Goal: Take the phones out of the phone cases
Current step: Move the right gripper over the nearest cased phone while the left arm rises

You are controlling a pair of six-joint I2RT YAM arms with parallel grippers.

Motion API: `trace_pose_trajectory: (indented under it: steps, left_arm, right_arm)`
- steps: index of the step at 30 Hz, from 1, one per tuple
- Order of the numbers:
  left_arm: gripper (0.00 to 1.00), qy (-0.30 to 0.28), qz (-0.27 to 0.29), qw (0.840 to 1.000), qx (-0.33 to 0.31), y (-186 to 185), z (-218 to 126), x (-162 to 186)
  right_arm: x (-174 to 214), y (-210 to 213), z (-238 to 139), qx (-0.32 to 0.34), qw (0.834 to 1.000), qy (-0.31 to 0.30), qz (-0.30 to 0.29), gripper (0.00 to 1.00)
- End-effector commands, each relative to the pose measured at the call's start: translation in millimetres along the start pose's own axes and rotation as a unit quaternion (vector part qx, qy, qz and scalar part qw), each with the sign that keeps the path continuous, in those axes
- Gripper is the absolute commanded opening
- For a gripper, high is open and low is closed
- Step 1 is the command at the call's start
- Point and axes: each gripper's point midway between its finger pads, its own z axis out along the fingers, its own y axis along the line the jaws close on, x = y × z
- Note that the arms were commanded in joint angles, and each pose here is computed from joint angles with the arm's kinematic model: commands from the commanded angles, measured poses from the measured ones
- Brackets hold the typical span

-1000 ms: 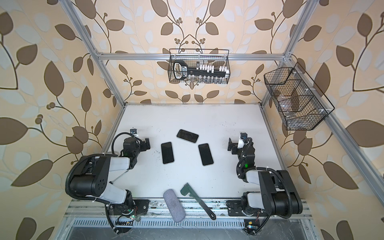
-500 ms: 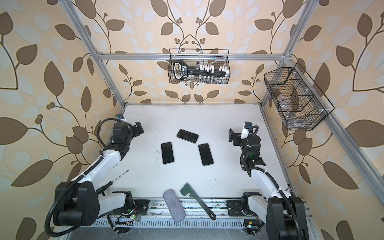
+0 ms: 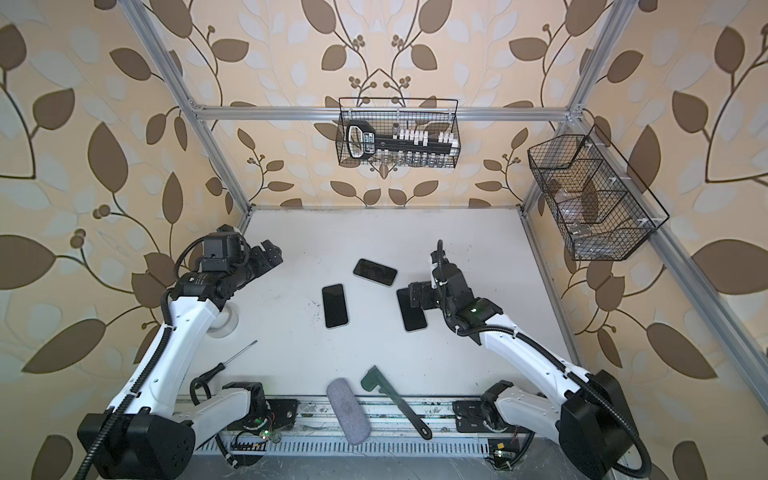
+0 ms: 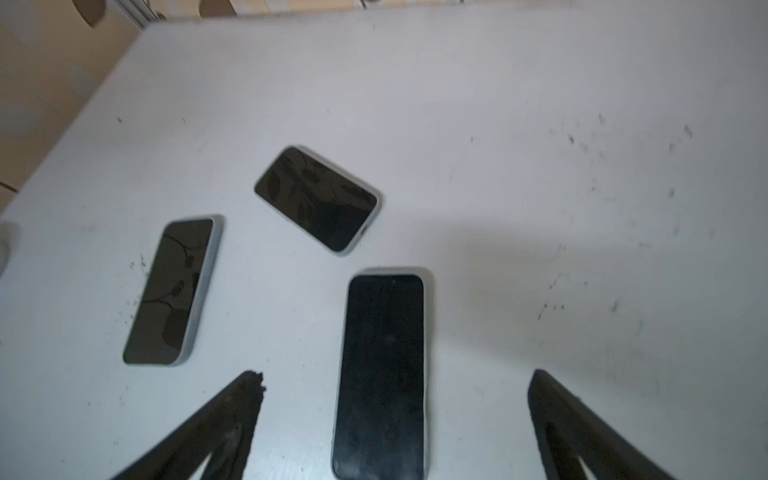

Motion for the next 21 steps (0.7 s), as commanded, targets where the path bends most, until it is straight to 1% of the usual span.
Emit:
trace_pose_trajectory:
  steps: [1, 5, 7, 10, 13, 21]
  left_arm:
    - [0.99, 0.027, -0.033, 0.999, 0.034, -12.6, -17.3, 11.6]
    - [0.99, 0.04, -0.05, 0.997, 0.051, -19.1, -17.3, 17.5]
    - [0.99, 0.04, -0.055, 0.996, 0.056, -19.8, -15.5, 18.9]
    - [0.99, 0.041, -0.06, 0.996, 0.053, -17.7, -12.2, 20.7]
    - [0.99, 0.043, -0.059, 0.996, 0.052, -17.4, -10.3, 21.6]
    - [0.99, 0.045, -0.059, 0.996, 0.052, -16.7, -5.4, 23.5]
  right_arm:
    - [19.2, -3.9, 3.7, 0.056, 0.998, 0.04, 0.008, 0.99]
    - [35.8, 4.8, 16.0, 0.073, 0.995, 0.067, -0.001, 1.0]
    - [43.1, 8.9, 24.1, 0.068, 0.995, 0.079, 0.0, 0.99]
    - [52.9, 14.4, 35.7, 0.065, 0.993, 0.101, 0.0, 0.96]
    - [61.9, 19.7, 45.0, 0.068, 0.991, 0.118, -0.005, 0.96]
    - [70.0, 27.8, 62.4, 0.065, 0.988, 0.14, -0.013, 0.96]
